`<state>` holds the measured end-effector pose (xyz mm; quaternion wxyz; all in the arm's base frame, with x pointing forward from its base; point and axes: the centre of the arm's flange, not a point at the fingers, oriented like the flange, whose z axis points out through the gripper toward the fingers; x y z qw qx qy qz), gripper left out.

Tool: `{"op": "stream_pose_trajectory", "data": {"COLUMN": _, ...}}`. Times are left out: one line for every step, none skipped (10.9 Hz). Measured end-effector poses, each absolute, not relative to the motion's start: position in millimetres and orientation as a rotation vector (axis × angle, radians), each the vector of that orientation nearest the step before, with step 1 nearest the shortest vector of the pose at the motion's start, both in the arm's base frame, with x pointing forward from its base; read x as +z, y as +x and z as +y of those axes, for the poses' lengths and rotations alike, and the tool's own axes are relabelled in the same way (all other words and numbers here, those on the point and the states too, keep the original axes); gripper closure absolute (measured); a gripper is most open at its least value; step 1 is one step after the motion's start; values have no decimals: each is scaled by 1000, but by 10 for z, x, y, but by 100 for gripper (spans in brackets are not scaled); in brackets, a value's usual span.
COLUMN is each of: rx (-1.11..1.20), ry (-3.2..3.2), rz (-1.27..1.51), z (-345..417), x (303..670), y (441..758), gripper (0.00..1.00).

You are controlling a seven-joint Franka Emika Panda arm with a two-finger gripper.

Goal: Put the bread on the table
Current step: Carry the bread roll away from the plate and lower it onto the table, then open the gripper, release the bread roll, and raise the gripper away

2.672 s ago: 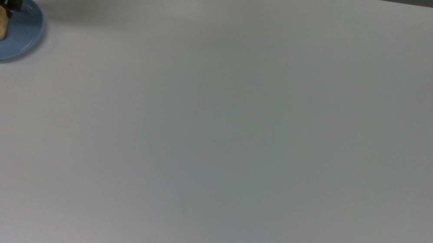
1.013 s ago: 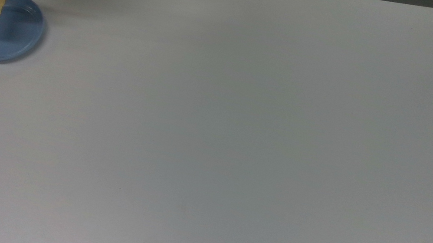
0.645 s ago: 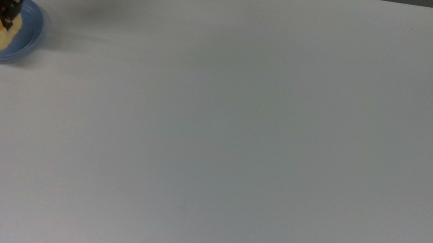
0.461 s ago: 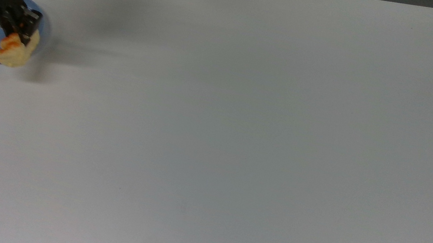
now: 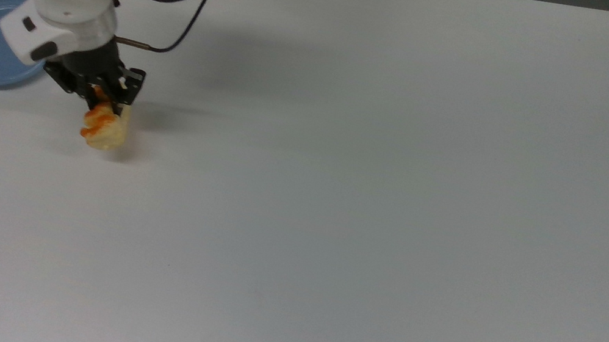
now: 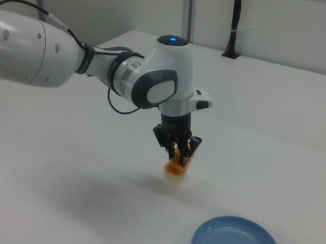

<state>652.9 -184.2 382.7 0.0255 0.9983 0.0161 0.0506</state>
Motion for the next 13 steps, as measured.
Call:
{"op": "stream_pose_trajectory", "data": {"rx": 124, "ry": 3081, "rz": 103, "z": -1701, "x": 3761, "y": 6555, "gripper": 64}}
{"op": "stream_pose_trajectory", "data": {"rx": 90, "ry": 3073, "rz": 138, "z": -1628, "x": 3674, "y": 6563, "gripper": 64}}
{"op": "stream_pose_trajectory", "data": {"rx": 60, "ry": 3070, "rz": 149, "z": -1612, "x": 3564, "y": 6560, "gripper": 64}}
{"op": "stream_pose_trajectory", "data": {"rx": 34, "ry": 3072, "rz": 150, "z": -1617, "x": 3454, "y": 6557, "gripper": 64}}
{"op": "stream_pose_trajectory", "data": {"rx": 13, "ry": 3072, "rz": 154, "z": -1617, "x": 3368, "y": 6557, "gripper": 64}}
{"op": "stream_pose_trajectory", "data": {"rx": 8, "ry": 3073, "rz": 157, "z": -1610, "x": 3344, "y": 6561, "gripper": 59}}
{"op": "stream_pose_trajectory", "data": {"rx": 10, "ry": 3072, "rz": 156, "z": -1611, "x": 3348, "y": 6563, "gripper": 48}}
{"op": "stream_pose_trajectory", "data": {"rx": 10, "ry": 3073, "rz": 131, "z": -1622, "x": 3348, "y": 6560, "gripper": 33}}
{"op": "stream_pose_trajectory", "data": {"rx": 13, "ry": 3074, "rz": 89, "z": -1640, "x": 3357, "y": 6559, "gripper": 17}}
{"op": "stream_pose_trajectory", "data": {"rx": 24, "ry": 3074, "rz": 27, "z": -1680, "x": 3399, "y": 6556, "gripper": 2}}
{"op": "stream_pose_trajectory", "data": {"rx": -5, "ry": 3078, "rz": -57, "z": -1736, "x": 3476, "y": 6512, "gripper": 0}}
{"op": "stream_pose_trajectory", "data": {"rx": -38, "ry": 3079, "rz": -179, "z": -1788, "x": 3625, "y": 6451, "gripper": 0}}
{"op": "stream_pose_trajectory", "data": {"rx": -54, "ry": 3069, "rz": -322, "z": -1812, "x": 3870, "y": 6383, "gripper": 0}}
